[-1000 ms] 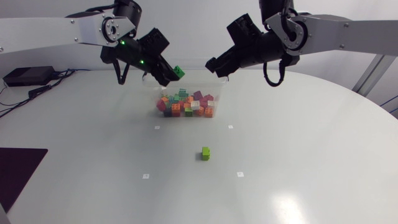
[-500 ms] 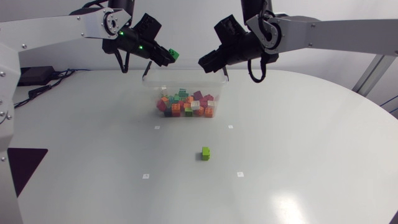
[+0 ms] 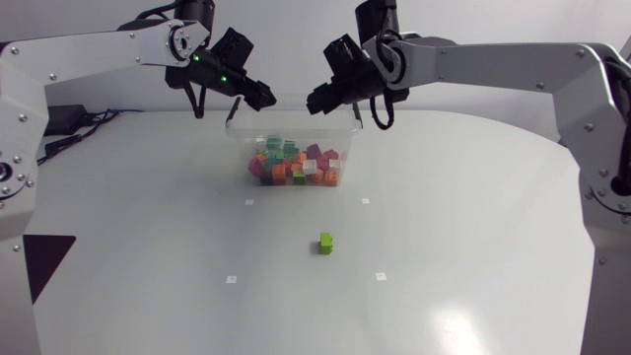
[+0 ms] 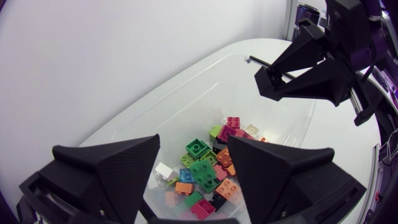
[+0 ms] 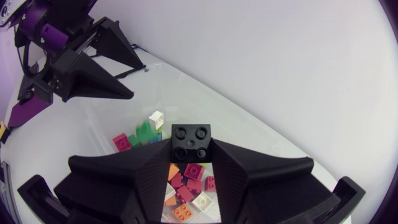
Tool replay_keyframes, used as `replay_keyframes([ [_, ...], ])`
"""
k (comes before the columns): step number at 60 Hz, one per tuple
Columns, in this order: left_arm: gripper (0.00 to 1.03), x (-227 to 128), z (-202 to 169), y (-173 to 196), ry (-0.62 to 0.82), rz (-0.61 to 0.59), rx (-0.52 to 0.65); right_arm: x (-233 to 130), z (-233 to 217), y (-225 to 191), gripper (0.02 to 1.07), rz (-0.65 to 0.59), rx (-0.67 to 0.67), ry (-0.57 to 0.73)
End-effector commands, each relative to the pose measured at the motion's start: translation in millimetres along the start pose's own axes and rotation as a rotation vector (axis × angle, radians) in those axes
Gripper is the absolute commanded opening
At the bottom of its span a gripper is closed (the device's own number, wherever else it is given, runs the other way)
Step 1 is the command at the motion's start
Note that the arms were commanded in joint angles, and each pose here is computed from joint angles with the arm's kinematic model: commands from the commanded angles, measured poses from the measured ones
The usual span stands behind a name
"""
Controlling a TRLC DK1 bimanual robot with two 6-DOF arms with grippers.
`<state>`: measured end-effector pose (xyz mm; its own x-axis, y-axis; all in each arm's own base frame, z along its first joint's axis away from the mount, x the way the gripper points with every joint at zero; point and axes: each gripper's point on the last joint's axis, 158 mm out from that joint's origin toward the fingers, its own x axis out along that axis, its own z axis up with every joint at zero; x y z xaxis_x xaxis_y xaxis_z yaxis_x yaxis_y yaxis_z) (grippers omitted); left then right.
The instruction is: Place the duplo bricks in the container
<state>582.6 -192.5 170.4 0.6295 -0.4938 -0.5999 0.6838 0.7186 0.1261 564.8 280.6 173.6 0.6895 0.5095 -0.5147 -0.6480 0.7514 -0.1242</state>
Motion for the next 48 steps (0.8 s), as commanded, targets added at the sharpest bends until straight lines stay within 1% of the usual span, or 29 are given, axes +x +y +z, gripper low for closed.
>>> replay_keyframes([
  [1, 0.98, -17.0, 15.4, -5.7, -0.027, 0.008, -0.005, 13.1, -2.1, 1.5, 0.24, 0.004, 0.020, 0.015],
  [4, 0.98, -23.8, 16.6, -9.0, -0.028, 0.007, -0.001, 16.4, -3.6, 1.7, 0.29, 0.003, 0.025, 0.020],
  [13, 0.98, -38.9, 16.9, -16.0, -0.030, 0.007, -0.001, 21.9, -3.8, 1.2, 0.30, -0.001, 0.025, 0.021],
  [14, 0.98, -41.7, 16.4, -16.3, -0.030, 0.008, -0.002, 22.8, -3.9, 1.2, 0.31, -0.005, 0.024, 0.022],
  [15, 0.98, -44.3, 17.2, -15.9, -0.032, 0.010, -0.003, 23.3, -4.9, 0.5, 0.33, -0.009, 0.024, 0.025],
  [18, 0.98, -49.6, 16.5, -18.4, -0.032, 0.010, -0.005, 25.7, -6.5, 1.5, 0.46, -0.014, 0.022, 0.030],
  [21, 0.98, -55.1, 14.8, -19.4, -0.036, 0.015, -0.003, 26.0, -7.6, 2.1, 0.62, -0.015, 0.023, 0.036],
  [22, 0.98, -56.8, 14.6, -18.9, -0.040, 0.020, -0.002, 25.9, -8.0, 2.0, 0.69, -0.016, 0.023, 0.038],
  [26, 0.98, -62.4, 12.9, -15.6, -0.051, 0.046, 0.002, 25.4, -7.6, 1.3, 0.93, -0.018, 0.023, 0.040],
  [28, 0.98, -65.3, 11.0, -12.1, -0.053, 0.064, 0.002, 25.2, -8.6, 0.3, 1.00, -0.020, 0.024, 0.044],
  [30, 0.98, -68.2, 9.0, -11.3, -0.051, 0.071, 0.000, 24.1, -8.7, -0.5, 1.02, -0.021, 0.025, 0.046],
  [39, 0.98, -83.9, -4.7, 1.4, -0.048, 0.110, -0.058, 11.3, -6.4, -3.8, 1.02, -0.027, 0.016, 0.047],
  [48, 0.98, -105.3, -13.9, 18.9, -0.062, 0.200, -0.113, -12.2, -2.3, -2.5, 1.02, -0.030, -0.014, 0.037],
])
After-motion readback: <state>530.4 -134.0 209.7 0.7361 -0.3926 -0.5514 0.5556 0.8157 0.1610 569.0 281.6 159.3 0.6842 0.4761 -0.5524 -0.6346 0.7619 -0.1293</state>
